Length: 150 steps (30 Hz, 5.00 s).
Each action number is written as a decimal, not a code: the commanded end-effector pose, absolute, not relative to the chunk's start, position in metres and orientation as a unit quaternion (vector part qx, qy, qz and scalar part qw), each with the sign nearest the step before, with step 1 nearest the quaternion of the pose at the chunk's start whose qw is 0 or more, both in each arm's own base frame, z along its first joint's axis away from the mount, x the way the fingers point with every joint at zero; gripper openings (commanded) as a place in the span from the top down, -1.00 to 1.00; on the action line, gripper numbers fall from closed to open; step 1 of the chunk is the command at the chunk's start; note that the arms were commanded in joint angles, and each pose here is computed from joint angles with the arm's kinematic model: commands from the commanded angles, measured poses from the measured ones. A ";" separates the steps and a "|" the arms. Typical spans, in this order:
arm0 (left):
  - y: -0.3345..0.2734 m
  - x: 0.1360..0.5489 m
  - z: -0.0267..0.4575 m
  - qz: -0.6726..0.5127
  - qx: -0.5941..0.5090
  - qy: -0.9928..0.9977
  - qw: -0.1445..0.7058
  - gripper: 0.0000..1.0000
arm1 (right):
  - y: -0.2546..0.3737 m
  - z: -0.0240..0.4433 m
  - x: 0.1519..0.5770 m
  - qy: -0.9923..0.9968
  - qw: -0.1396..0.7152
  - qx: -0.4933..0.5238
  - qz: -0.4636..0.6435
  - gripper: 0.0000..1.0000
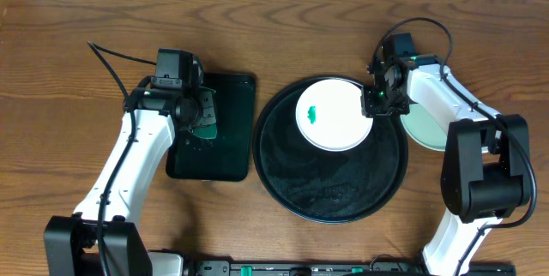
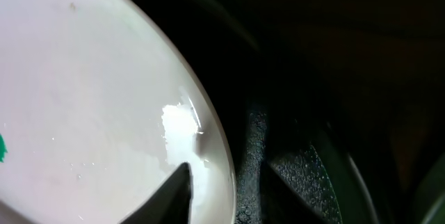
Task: Clean dirty plates on tray and stack at the side
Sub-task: 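Lift the green sponge out of its tray with the left gripper, then carry the sponge right over the white plate, left gripper, then rub the sponge on the white plate's green smear, left gripper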
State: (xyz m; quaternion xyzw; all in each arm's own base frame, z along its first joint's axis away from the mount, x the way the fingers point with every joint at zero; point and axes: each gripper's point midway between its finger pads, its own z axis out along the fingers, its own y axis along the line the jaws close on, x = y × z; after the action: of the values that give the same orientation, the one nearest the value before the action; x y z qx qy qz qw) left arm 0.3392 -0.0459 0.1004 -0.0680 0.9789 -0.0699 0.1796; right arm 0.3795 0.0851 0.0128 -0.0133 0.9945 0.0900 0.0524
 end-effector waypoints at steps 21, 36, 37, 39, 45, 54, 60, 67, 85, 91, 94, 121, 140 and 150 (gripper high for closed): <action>-0.047 0.334 0.097 -0.072 -0.064 0.980 0.176 0.86 | 0.099 0.013 0.376 0.993 0.048 -0.024 0.108 0.97; -0.045 0.339 0.101 -0.068 -0.076 0.977 0.186 0.86 | 0.102 0.013 0.373 0.993 0.043 -0.024 0.110 0.98; -0.042 0.340 0.104 -0.061 -0.084 0.977 0.184 0.85 | 0.102 0.013 0.373 0.993 0.044 -0.024 0.110 0.97; -0.040 0.342 0.111 -0.053 -0.089 0.978 0.179 0.85 | 0.102 0.013 0.374 0.993 0.044 -0.024 0.110 0.98; -0.040 0.340 0.126 -0.043 -0.093 0.988 0.118 0.86 | 0.102 0.013 0.374 0.993 0.044 -0.024 0.110 0.97; -0.040 0.336 0.085 -0.027 -0.095 0.994 0.036 0.86 | 0.103 0.013 0.373 0.993 0.044 -0.025 0.110 0.97; -0.042 0.341 0.069 -0.030 -0.095 0.995 0.025 0.86 | 0.103 0.013 0.373 0.993 0.044 -0.025 0.110 0.76; -0.043 0.350 0.067 -0.034 -0.094 0.994 0.043 0.86 | 0.103 0.013 0.373 0.993 0.044 -0.025 0.110 0.74; -0.039 0.355 0.090 -0.022 -0.114 0.992 0.045 0.86 | 0.107 0.014 0.373 0.991 0.042 -0.026 0.123 0.97; -0.060 0.366 0.111 -0.040 -0.109 0.991 0.064 0.86 | 0.107 0.014 0.372 0.991 0.041 -0.026 0.123 0.97; -0.080 0.369 0.112 -0.045 -0.085 0.992 0.077 0.85 | 0.109 0.015 0.372 0.990 0.040 -0.026 0.130 0.97; -0.244 0.362 0.094 -0.112 -0.016 0.985 0.127 0.85 | 0.137 0.014 0.360 0.991 0.026 -0.019 0.126 0.97; -0.243 0.359 0.038 -0.067 -0.049 0.993 0.086 0.86 | 0.137 0.014 0.361 0.991 0.027 -0.019 0.127 0.97; -0.240 0.365 0.029 -0.053 -0.051 0.993 0.096 0.86 | 0.137 0.014 0.363 0.991 0.031 -0.022 0.127 0.56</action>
State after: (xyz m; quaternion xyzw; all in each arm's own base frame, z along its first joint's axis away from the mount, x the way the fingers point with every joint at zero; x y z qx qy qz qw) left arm 0.3586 -0.2452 0.0319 -0.0400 0.9931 -0.0691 0.0856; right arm 0.3644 0.1337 0.0148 -0.0188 0.9914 0.1253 0.0325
